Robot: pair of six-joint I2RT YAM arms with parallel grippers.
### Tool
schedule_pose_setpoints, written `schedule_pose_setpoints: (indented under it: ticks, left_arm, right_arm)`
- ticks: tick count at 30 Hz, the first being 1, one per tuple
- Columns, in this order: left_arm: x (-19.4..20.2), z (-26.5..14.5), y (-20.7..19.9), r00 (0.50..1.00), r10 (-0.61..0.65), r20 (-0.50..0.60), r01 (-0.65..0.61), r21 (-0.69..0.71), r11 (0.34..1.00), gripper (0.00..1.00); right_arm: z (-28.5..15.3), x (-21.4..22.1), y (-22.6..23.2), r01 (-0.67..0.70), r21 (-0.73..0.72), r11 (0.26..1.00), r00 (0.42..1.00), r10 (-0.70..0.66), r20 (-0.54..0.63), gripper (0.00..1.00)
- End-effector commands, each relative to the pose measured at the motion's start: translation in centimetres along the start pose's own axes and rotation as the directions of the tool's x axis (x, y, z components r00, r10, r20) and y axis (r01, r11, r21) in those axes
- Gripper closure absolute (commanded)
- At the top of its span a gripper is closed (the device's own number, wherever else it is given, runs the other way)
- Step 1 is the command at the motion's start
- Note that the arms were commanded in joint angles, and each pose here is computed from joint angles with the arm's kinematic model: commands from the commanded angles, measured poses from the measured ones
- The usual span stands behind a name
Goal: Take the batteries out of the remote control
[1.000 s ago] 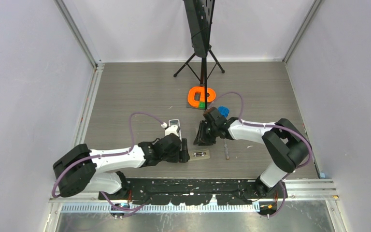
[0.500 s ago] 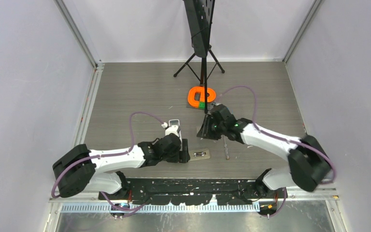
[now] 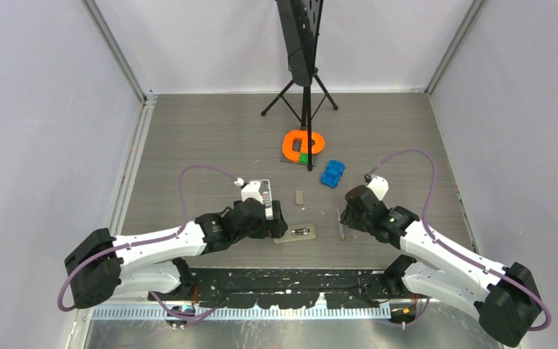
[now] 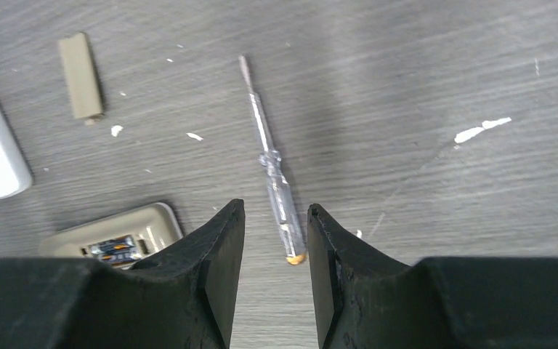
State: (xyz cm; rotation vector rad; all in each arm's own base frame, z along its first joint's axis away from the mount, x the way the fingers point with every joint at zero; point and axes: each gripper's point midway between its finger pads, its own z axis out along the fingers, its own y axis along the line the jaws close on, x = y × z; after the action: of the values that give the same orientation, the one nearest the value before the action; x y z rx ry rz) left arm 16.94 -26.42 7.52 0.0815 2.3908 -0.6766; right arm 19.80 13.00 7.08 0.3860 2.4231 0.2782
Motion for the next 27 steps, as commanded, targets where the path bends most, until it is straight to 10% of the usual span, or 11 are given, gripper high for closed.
schedule_pose_setpoints:
  ticks: [1,27]
  left_arm:
    - [-1.5,-0.6,0.9,0.997,-0.011,0.081,0.014,-0.038,0.999,0.00]
    - [-1.0,-1.5,2.6,0.994,-0.048,0.102,0.054,-0.064,0.996,0.00]
  right_arm:
    - [0.1,0.0,-1.4,-0.047,0.044,0.998,0.998,0.046,0.034,0.58]
    - [3.9,4.5,-1.2,0.200,0.101,0.975,0.954,-0.170,-0.246,0.75]
